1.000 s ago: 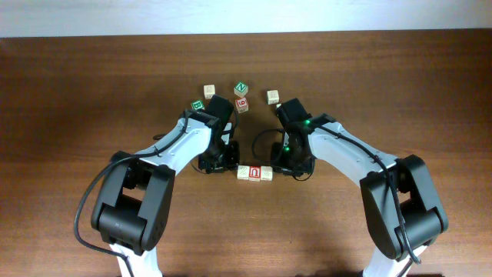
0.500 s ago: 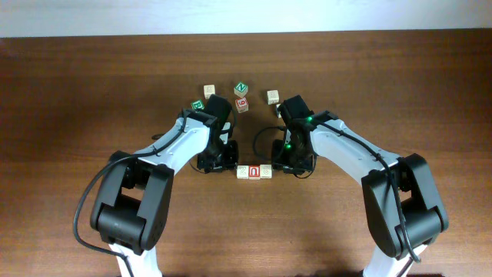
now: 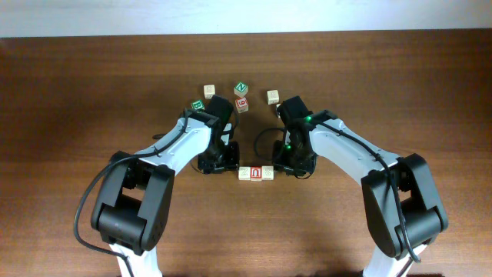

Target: Rotate 3 blocks

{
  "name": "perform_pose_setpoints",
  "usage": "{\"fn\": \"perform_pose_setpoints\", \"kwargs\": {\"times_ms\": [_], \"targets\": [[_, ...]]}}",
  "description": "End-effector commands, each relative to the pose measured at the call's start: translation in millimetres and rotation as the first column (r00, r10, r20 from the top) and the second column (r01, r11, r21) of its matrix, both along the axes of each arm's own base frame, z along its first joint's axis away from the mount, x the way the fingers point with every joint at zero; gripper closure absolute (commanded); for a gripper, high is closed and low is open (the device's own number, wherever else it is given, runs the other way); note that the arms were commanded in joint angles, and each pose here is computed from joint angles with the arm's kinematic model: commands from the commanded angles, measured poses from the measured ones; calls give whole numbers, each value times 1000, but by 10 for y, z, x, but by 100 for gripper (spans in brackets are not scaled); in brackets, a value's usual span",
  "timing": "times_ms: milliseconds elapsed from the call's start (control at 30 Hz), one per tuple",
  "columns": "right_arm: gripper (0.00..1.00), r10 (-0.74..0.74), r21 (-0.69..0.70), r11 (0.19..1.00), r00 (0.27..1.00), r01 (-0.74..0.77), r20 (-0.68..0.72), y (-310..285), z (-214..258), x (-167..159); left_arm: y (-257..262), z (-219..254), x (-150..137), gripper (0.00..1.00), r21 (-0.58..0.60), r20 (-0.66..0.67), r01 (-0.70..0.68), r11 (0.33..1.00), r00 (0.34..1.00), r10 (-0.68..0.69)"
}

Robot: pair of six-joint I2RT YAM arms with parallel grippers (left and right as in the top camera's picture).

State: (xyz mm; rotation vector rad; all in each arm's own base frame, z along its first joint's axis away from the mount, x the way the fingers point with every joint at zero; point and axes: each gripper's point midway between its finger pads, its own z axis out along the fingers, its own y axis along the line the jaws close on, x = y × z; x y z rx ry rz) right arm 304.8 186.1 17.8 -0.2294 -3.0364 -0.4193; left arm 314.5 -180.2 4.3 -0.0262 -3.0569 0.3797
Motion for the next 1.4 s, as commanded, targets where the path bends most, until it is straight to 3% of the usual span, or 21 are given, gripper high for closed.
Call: {"fn": "perform_pose_setpoints", "kwargs": {"times_ms": [0,300,433,600,667,800,867,1067,1367], "targets": [[65,3,1,1000,1000,-3,20,65,41,61,32,-36,-29,51,40,-10,3,999,1000,-2],[65,-13,-20,1000,1000,14,8,9,43,49,182,-32,-34,51,124,-8,2,992,1000,-1],[66,-7,-22,1000,1000,7,-11,-144,311,157,424,280,172,50,267,38,-14,964,999,4],[66,197,281,933,973,-223,118,281,1059,368,803,1026,689,49,229,133,-164,959,982,135],[66,199,305,925,972,-229,126,321,1192,377,1025,1303,820,49,214,167,-230,949,966,197],[65,197,289,935,978,-207,65,263,1168,257,1390,1528,976,33,192,215,-330,924,933,288],[62,182,254,949,983,-185,38,201,1071,230,1462,1525,976,2,193,213,-345,918,928,304],[57,139,295,948,989,-121,-43,113,712,85,1458,1526,980,1,192,214,-345,919,928,304],[56,37,307,951,999,-25,-33,104,674,252,1458,1526,980,1,192,214,-345,919,928,304]]}}
